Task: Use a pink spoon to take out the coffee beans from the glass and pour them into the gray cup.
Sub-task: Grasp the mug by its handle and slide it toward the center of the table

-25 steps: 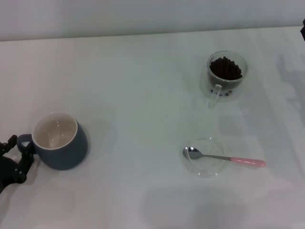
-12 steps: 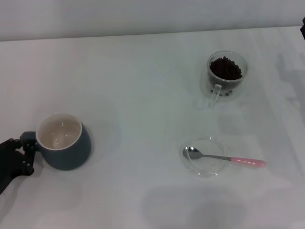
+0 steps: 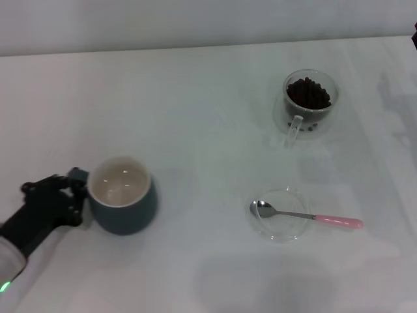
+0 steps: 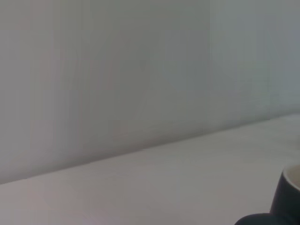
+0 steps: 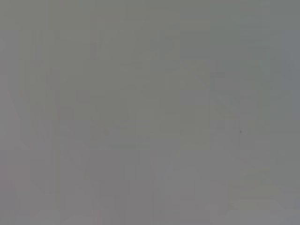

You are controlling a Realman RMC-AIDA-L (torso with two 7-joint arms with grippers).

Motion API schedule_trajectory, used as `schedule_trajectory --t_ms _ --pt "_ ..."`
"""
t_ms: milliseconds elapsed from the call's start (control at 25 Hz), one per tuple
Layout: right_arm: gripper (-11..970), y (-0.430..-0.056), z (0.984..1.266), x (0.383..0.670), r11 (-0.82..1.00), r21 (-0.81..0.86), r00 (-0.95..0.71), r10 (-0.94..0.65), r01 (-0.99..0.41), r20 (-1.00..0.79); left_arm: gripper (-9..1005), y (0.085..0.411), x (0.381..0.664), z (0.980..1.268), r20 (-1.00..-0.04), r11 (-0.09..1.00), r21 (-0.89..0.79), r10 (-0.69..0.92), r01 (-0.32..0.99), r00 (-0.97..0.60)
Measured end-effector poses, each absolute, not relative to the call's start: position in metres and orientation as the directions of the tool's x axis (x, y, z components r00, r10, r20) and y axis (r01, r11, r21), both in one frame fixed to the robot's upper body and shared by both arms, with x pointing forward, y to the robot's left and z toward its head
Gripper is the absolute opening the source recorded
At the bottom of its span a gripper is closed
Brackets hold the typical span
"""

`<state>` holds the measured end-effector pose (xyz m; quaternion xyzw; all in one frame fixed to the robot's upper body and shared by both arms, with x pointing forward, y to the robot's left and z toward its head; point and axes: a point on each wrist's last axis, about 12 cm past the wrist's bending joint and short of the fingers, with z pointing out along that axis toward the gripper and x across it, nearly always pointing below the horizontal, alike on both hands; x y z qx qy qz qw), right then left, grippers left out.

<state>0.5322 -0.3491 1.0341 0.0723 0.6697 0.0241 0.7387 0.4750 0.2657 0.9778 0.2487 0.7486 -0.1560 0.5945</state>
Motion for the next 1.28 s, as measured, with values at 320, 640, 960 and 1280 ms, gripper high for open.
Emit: schedule_trajectory --t_ms 320,640,960,1280 --pt "678 -0.349 1.035 0.533 0.989 0.136 0.109 0.129 0.057 -0.986 101 0.236 0.485 0.986 -0.98 0.793 0.04 0.149 0.609 -0.13" --pt "678 -0.353 1.036 0.531 0.989 0.13 0.112 0.123 0.066 -0.986 98 0.229 0.485 0.983 -0.973 0.776 0.04 0.175 0.63 -0.153" --pt "679 -0.358 1.037 0.527 0.99 0.122 0.126 0.112 0.074 -0.986 98 0.226 0.482 0.982 -0.973 0.774 0.027 0.164 0.632 -0.159" --pt "679 -0.359 1.036 0.525 0.989 0.123 0.131 0.112 0.077 -0.985 120 0.229 0.478 0.98 -0.973 0.785 0.019 0.158 0.619 -0.171"
